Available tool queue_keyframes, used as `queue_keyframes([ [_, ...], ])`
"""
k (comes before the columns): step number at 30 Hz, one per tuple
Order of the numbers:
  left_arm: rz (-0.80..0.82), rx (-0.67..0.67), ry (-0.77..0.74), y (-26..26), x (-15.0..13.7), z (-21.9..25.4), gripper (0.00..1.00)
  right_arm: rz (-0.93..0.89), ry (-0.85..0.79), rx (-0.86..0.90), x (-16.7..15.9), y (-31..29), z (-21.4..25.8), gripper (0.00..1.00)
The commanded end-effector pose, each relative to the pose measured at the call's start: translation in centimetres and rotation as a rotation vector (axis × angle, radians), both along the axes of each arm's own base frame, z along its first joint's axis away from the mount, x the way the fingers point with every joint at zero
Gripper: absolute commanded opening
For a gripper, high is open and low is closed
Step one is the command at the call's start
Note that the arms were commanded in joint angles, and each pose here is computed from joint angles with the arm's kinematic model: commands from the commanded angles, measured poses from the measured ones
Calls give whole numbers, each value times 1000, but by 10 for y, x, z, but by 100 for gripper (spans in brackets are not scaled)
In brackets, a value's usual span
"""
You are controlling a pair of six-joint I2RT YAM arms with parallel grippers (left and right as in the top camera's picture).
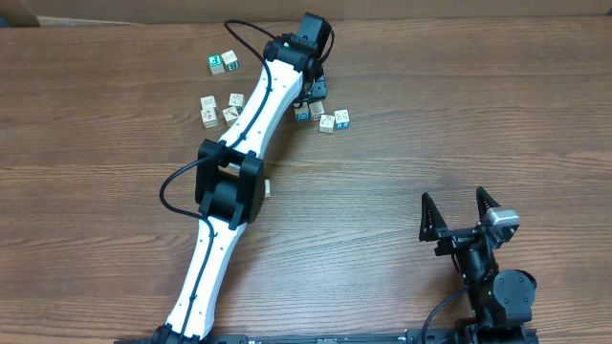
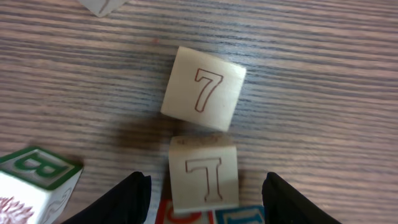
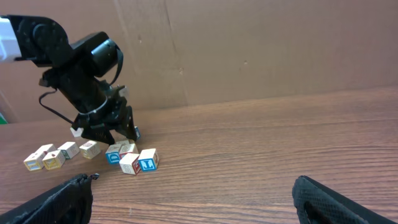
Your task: Form a horizontal line
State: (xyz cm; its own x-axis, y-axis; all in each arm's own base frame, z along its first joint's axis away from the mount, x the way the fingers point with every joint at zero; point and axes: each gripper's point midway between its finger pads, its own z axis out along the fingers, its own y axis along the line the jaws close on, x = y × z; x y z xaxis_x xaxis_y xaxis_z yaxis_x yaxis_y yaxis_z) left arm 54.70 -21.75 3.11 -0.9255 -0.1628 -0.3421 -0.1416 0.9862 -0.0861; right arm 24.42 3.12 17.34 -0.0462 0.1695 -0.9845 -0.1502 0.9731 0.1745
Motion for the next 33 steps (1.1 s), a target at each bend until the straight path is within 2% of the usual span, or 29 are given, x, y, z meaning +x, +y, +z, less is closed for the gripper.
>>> queue_keyframes([
  [1, 17, 48, 6, 4, 1, -19, 55, -11, -3, -4, 0, -2, -2, 100],
  [12, 34, 59, -29, 12, 11, -17, 47, -11, -3, -4, 0, -2, -2, 100],
  [19, 33, 56, -35, 11, 13, -16, 38, -11, -3, -4, 0, -2, -2, 100],
  [27, 34, 57, -34, 12, 12, -9, 40, -11, -3, -4, 0, -2, -2, 100],
  [33, -11, 49, -98, 7, 22, 25, 40, -11, -3, -4, 0, -2, -2, 100],
])
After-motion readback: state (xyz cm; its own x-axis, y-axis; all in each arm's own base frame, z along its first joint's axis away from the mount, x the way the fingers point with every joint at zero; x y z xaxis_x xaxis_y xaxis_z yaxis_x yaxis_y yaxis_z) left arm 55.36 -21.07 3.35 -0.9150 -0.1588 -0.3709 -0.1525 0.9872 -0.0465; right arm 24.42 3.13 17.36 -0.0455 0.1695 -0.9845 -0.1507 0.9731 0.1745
